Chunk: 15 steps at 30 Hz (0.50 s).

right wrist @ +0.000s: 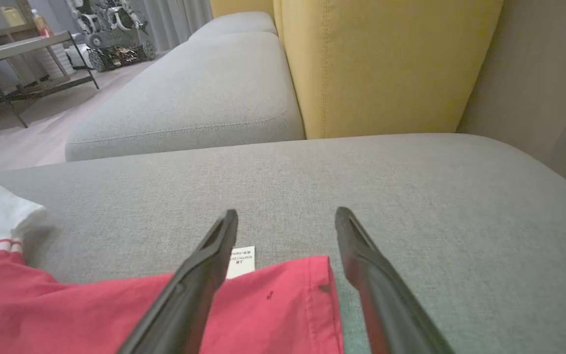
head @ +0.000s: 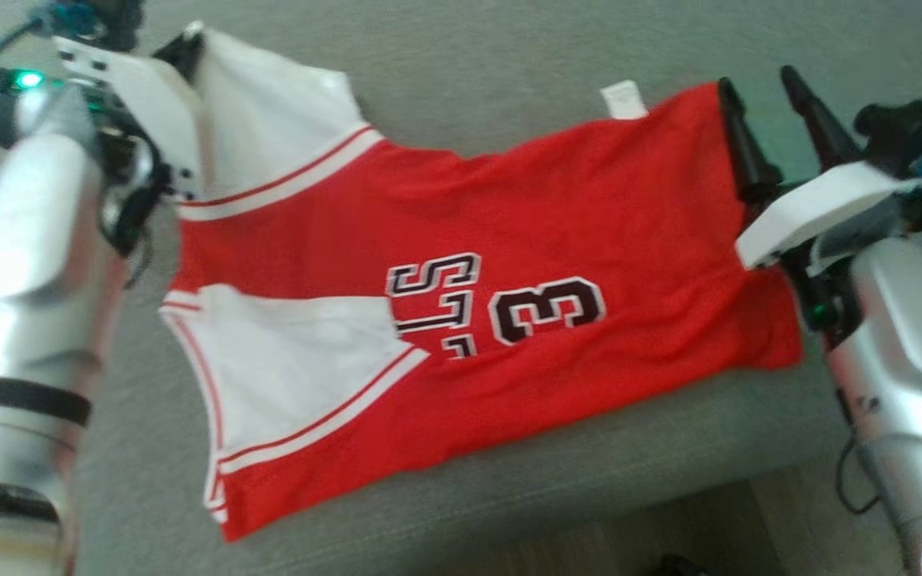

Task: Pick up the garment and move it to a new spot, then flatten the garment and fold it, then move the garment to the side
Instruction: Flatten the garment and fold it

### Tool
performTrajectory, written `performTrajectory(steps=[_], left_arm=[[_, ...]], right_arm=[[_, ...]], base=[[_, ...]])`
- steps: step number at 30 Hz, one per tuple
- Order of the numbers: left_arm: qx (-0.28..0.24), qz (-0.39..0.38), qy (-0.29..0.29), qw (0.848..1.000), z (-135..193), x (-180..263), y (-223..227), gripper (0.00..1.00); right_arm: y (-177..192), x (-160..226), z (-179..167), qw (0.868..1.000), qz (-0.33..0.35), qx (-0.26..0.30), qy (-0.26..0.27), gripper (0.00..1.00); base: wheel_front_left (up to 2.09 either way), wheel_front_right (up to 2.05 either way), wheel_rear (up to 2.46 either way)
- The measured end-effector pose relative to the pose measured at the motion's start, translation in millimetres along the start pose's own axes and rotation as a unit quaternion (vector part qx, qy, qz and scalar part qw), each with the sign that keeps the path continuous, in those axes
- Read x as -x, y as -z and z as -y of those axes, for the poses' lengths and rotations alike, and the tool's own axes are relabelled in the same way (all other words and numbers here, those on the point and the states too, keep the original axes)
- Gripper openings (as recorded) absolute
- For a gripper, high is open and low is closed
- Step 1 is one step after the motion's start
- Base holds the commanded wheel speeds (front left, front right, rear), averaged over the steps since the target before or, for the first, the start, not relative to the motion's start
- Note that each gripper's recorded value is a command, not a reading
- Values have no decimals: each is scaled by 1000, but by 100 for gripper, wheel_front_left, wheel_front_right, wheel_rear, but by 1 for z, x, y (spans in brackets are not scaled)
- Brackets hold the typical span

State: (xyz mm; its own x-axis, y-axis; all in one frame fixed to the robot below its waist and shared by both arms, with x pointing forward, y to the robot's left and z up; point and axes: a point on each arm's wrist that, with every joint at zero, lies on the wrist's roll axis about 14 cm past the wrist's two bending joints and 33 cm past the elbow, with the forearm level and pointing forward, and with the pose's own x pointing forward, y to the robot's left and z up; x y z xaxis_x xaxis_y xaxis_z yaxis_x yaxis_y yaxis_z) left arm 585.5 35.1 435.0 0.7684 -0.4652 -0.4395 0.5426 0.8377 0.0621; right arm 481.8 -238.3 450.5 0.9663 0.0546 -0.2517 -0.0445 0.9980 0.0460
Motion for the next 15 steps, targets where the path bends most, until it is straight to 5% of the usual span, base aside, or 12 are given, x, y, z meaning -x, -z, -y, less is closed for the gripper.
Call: performTrajectory(steps=[15], left_arm=[[29,91,-18,995,2,67,-1,0]], right_arm=[[40,-40,14,984,-174,32,-9,100]], base=[[0,0,0]])
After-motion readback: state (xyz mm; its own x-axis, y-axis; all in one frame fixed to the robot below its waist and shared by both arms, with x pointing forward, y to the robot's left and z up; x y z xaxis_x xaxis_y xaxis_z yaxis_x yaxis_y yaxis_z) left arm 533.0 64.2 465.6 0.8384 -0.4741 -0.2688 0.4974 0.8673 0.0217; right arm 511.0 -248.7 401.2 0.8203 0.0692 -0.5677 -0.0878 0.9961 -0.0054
